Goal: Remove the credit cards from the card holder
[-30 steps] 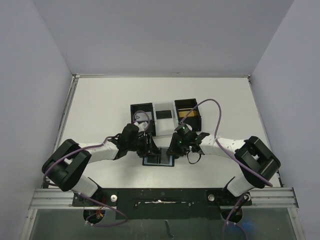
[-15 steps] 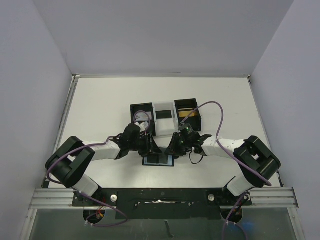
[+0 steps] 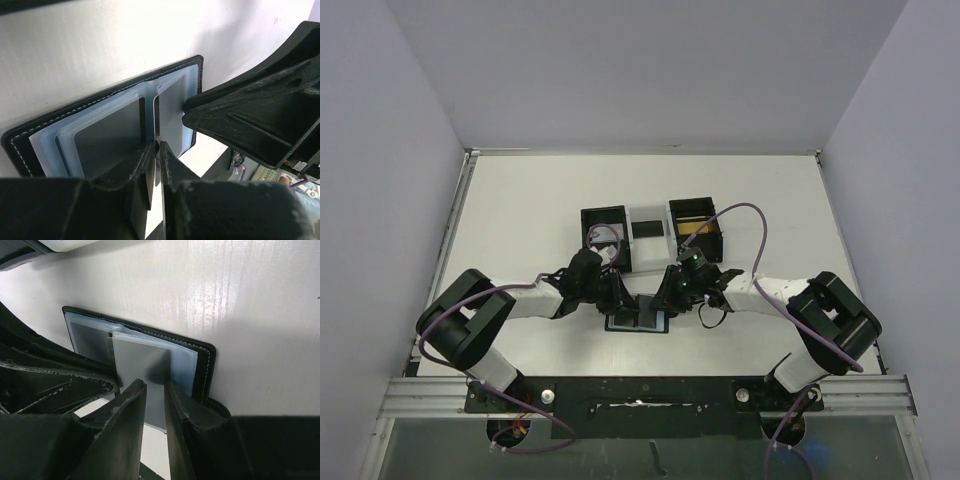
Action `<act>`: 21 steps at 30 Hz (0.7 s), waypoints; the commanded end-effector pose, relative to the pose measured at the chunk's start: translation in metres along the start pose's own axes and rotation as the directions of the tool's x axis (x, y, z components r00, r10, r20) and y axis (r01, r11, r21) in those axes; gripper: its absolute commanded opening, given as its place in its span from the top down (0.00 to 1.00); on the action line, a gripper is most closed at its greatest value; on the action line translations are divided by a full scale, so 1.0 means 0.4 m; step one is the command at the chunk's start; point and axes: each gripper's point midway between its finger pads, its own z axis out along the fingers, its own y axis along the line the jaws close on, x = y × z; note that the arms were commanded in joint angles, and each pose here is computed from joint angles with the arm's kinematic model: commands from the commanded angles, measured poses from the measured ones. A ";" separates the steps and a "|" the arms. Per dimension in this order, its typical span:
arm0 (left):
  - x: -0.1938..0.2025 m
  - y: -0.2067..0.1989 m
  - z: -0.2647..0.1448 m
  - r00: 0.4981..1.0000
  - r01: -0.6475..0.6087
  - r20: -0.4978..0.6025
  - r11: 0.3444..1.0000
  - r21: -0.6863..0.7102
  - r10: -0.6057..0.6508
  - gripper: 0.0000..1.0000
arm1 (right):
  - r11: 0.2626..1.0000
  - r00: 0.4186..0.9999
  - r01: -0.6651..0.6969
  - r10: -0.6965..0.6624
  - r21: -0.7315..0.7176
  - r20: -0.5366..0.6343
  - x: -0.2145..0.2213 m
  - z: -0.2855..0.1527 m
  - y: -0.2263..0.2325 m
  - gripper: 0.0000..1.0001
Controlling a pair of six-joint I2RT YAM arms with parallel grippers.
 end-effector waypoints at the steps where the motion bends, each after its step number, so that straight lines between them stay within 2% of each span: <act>1: -0.015 -0.017 -0.006 0.999 -0.022 0.025 1.000 0.012 0.022 0.93 | 0.994 1.000 -0.009 0.011 0.113 -0.012 0.016 0.004 -0.069 0.75; 6: -0.013 -0.017 -0.011 0.999 -0.026 0.023 1.000 0.008 0.026 1.00 | 0.992 1.000 -0.007 0.008 0.125 -0.009 0.016 0.002 -0.075 0.75; 21: -0.023 -0.003 -0.041 0.998 -0.028 0.050 0.999 -0.015 0.029 1.00 | 0.987 1.000 0.000 0.002 0.163 -0.009 0.016 0.001 -0.091 0.75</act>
